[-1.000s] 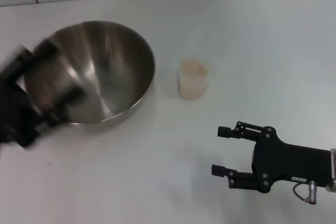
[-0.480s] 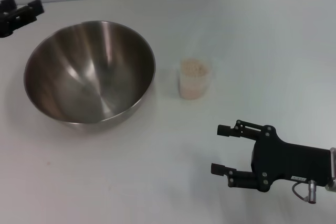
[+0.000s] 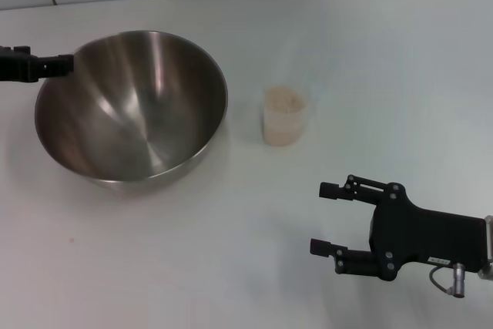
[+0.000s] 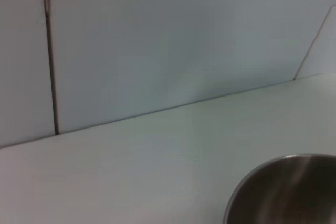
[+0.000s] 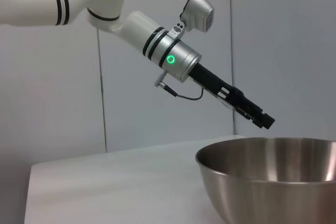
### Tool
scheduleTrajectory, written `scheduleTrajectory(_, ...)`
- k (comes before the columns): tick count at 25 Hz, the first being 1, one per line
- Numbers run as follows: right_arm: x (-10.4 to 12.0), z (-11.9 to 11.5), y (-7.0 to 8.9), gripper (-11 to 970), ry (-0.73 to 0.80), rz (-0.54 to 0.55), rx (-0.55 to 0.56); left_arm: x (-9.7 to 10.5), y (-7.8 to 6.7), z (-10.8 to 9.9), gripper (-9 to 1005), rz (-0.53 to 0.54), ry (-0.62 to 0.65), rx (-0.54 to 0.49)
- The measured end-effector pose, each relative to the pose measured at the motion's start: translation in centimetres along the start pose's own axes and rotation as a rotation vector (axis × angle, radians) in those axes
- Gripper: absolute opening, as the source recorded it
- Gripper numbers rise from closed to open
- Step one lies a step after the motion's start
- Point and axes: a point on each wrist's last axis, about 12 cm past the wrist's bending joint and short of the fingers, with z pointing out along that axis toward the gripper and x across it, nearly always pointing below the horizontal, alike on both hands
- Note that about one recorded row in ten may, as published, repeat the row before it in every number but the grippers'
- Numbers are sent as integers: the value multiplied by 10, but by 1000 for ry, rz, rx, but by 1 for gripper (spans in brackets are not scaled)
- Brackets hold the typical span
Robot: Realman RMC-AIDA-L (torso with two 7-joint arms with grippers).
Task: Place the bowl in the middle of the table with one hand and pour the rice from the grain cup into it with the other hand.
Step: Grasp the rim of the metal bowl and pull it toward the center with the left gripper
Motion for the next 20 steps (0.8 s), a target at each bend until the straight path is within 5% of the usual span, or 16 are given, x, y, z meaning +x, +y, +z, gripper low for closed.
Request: scheduleTrajectory(20,0,2,-1,755,7,-4,-7,9,-4,26,712,-12,142,37)
